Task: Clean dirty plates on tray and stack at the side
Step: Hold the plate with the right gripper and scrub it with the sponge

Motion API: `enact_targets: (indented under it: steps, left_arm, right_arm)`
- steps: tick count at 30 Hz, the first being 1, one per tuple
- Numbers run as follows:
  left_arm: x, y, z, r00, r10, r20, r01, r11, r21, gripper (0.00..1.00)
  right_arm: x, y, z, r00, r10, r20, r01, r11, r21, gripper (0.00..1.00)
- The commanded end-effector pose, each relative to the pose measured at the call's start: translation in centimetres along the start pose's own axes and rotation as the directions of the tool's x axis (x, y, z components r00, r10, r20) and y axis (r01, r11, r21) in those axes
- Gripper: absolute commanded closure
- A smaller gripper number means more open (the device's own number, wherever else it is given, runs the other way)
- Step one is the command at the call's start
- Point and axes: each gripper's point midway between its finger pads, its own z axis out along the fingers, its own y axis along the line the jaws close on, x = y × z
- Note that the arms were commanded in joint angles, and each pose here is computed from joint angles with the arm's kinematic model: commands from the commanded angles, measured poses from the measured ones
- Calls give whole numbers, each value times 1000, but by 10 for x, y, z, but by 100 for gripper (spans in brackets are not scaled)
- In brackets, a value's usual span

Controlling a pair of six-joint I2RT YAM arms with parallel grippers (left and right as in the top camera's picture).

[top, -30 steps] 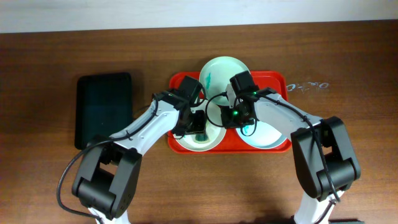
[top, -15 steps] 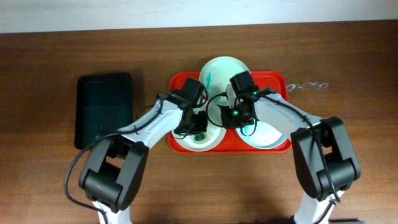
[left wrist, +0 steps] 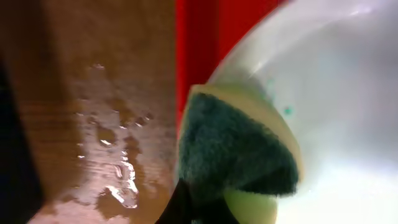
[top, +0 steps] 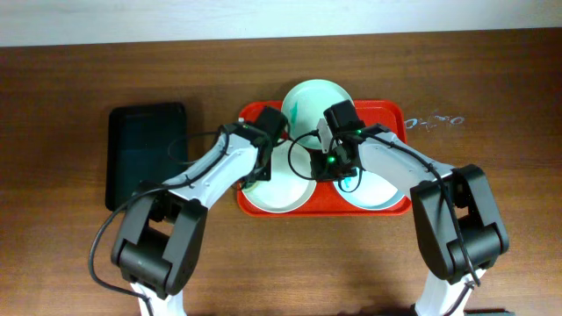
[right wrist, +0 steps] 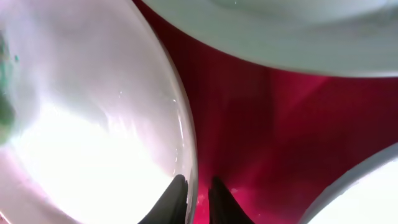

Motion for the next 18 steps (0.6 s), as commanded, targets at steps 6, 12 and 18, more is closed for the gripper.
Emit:
enact_targets:
  steps: [6,12,18]
  left_arm:
    - [-23,-84,-37,999,-16,-37,32,873,486,100]
    - [-23,-76,-4,998,-45,-38,57,914,402,100]
    - [-23,-61,36,998,-50,-29,56,964,261,100]
  right_arm:
    - [4,-6,6,1000,-2,-18,3,1000,25,86]
    - [4,-6,6,1000,-2,-18,3,1000,25,86]
    - [4,-6,6,1000,-2,-18,3,1000,25,86]
